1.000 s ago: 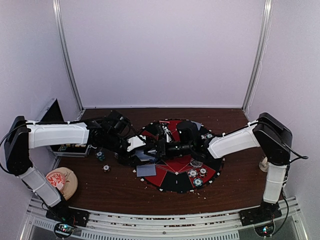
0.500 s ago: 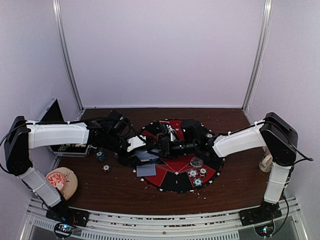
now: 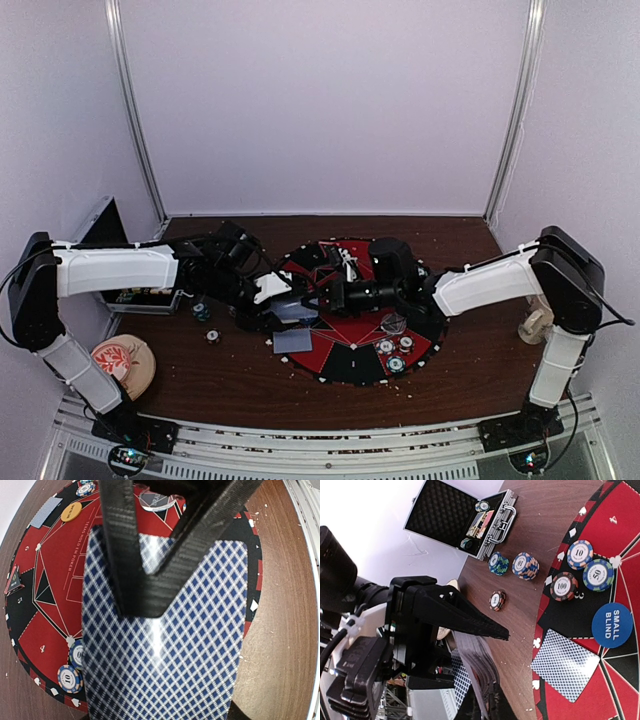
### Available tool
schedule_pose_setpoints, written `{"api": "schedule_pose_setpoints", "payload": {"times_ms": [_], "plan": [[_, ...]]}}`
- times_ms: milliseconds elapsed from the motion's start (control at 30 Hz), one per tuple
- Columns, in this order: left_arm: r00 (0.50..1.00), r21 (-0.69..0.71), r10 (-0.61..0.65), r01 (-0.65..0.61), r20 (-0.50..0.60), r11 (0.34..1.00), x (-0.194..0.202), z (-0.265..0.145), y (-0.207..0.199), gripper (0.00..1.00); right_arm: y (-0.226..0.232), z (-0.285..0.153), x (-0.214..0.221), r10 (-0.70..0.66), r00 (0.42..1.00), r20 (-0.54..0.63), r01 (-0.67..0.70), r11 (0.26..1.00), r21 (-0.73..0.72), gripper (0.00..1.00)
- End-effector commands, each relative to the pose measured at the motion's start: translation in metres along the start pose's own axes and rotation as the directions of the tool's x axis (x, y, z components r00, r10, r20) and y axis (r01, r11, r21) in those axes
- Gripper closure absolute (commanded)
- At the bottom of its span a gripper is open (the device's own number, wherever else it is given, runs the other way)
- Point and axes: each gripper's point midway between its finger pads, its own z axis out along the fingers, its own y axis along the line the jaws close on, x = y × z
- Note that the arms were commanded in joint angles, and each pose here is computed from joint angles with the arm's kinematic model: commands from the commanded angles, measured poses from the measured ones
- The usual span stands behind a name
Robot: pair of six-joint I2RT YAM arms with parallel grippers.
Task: Distribute texas hold em gaming equipment
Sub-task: Pick up the poker card from the face-down deck piles.
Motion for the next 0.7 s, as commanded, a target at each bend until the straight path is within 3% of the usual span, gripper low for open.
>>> {"api": "schedule_pose_setpoints", "payload": {"times_ms": [0,267,667], "plan": [[1.000,0.020,0.013,-0.013,0.022,1.000,-0.003,0.001,-0.004,0.47,0.012,-0.011,-0.011,-0.008,0.999,0.040,0.010,0.999,-0.033,1.00],[1.000,0.021,0.012,-0.013,0.023,1.000,-0.003,0.001,-0.004,0.47,0.016,-0.026,-0.015,0.011,0.997,0.075,-0.006,0.997,-0.073,1.00],[1.000,0.028,0.013,-0.013,0.026,1.000,-0.003,0.002,-0.006,0.47,-0.019,-0.114,-0.025,0.062,0.951,0.302,-0.077,0.996,0.039,1.00]]}}
